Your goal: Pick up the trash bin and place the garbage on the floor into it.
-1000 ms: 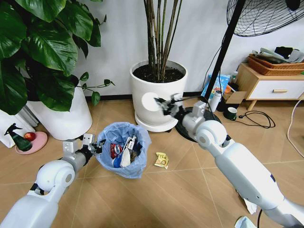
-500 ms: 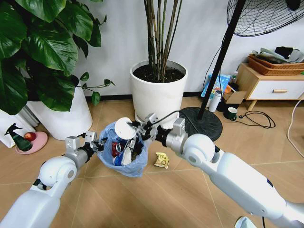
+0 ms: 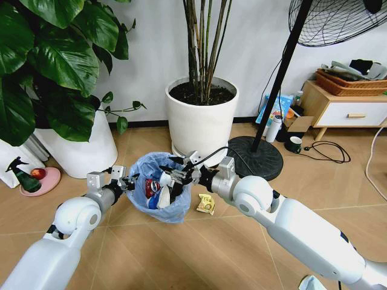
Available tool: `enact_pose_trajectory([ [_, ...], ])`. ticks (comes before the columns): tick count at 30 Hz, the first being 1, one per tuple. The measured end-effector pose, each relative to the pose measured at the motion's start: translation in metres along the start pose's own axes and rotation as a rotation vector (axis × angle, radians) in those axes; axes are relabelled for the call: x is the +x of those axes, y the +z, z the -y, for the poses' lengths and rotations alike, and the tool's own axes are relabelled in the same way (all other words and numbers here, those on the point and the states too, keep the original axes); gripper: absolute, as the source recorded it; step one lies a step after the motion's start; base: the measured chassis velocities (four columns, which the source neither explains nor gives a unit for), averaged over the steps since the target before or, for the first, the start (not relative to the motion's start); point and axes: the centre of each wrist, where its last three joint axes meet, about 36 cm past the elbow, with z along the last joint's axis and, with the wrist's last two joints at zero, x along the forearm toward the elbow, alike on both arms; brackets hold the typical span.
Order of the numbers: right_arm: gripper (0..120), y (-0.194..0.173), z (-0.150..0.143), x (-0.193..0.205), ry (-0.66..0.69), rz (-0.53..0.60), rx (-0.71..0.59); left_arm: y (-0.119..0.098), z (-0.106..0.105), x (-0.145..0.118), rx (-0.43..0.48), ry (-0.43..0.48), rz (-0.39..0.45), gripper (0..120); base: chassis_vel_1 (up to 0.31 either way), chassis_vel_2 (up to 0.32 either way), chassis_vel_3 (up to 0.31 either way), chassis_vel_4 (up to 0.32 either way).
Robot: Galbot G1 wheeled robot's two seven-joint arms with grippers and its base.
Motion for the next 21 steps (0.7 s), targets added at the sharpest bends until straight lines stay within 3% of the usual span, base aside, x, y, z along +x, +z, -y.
enact_pose_trajectory([
  [6,90,-0.013,0.028,0.014,0.138,0.060,-0.022,0.000,-0.008,0.005,0.010,-0.025,0.009,0,0.000,0.000,0.000,0.000],
  [12,100,0.001,0.054,0.034,0.233,0.032,-0.037,-0.002,-0.017,0.008,0.019,-0.046,0.022,0,0.000,0.000,0.000,0.000],
  [16,100,0.038,0.082,0.055,0.319,-0.020,-0.070,-0.005,-0.022,0.011,0.019,-0.063,0.033,0,0.000,0.000,0.000,0.000],
  [17,100,0.083,0.103,0.073,0.362,-0.103,-0.108,-0.006,-0.024,0.011,0.021,-0.065,0.038,0,0.000,0.000,0.000,0.000],
  [21,100,0.137,0.112,0.084,0.385,-0.206,-0.140,-0.007,-0.022,0.010,0.023,-0.062,0.039,0,0.000,0.000,0.000,0.000],
])
